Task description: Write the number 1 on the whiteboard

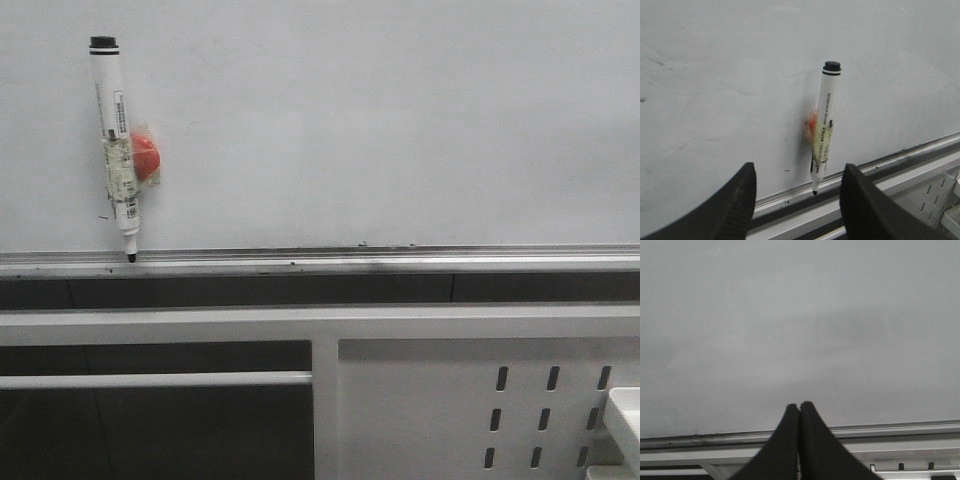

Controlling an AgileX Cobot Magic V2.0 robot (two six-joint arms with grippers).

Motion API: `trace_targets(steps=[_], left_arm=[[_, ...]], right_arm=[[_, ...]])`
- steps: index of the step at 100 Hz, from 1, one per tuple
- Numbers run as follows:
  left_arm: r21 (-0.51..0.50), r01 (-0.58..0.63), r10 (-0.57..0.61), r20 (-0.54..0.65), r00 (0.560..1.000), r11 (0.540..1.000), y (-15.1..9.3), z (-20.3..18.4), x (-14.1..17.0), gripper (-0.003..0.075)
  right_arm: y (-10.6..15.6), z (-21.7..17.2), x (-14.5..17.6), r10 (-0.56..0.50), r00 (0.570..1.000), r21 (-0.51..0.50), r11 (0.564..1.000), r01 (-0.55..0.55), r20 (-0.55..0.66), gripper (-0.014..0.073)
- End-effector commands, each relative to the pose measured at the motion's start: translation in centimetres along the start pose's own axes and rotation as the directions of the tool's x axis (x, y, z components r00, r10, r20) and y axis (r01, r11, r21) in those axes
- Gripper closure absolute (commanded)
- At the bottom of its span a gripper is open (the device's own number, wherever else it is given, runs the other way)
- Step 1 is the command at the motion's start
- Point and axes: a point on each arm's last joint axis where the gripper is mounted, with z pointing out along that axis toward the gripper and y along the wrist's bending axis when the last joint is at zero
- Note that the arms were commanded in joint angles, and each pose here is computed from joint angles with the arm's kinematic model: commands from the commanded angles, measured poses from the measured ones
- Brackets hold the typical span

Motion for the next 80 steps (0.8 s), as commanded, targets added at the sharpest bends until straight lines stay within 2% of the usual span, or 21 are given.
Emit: trace_targets(steps=[1,38,55,80], left_arm=[[0.021,0.01,-0.012,0.093,0.996,1.0,-0.3,1.3,-1.1,0.0374],[0.071,0.057,-0.07,0.192,0.979,0.996,-1.1,5.6,1.6,0.0374],[0.071,0.098,-0.103,0.066,0.993,0.993,-1.2,7.7,3.9,0.0415],[0.077,0.1,-0.11,0.138,0.984,0.992,-1.4,9.8,2.5,0.0427]], right_arm=[[0.3,-0.2,-1.6,-0.011,0.996,-0.008,1.0,0.011,0.087,0.0664],[0.3,-0.2,-1.6,-0.011,0.996,-0.008,1.0,0.011,0.086,0.0664],[0.3,-0.2,-1.6,-0.011,0.996,-0.008,1.0,0.011,0.086,0.0664],[0.3,-0.2,-1.8,-0.01,0.994,-0.007,1.0,0.011,0.107,0.0664]])
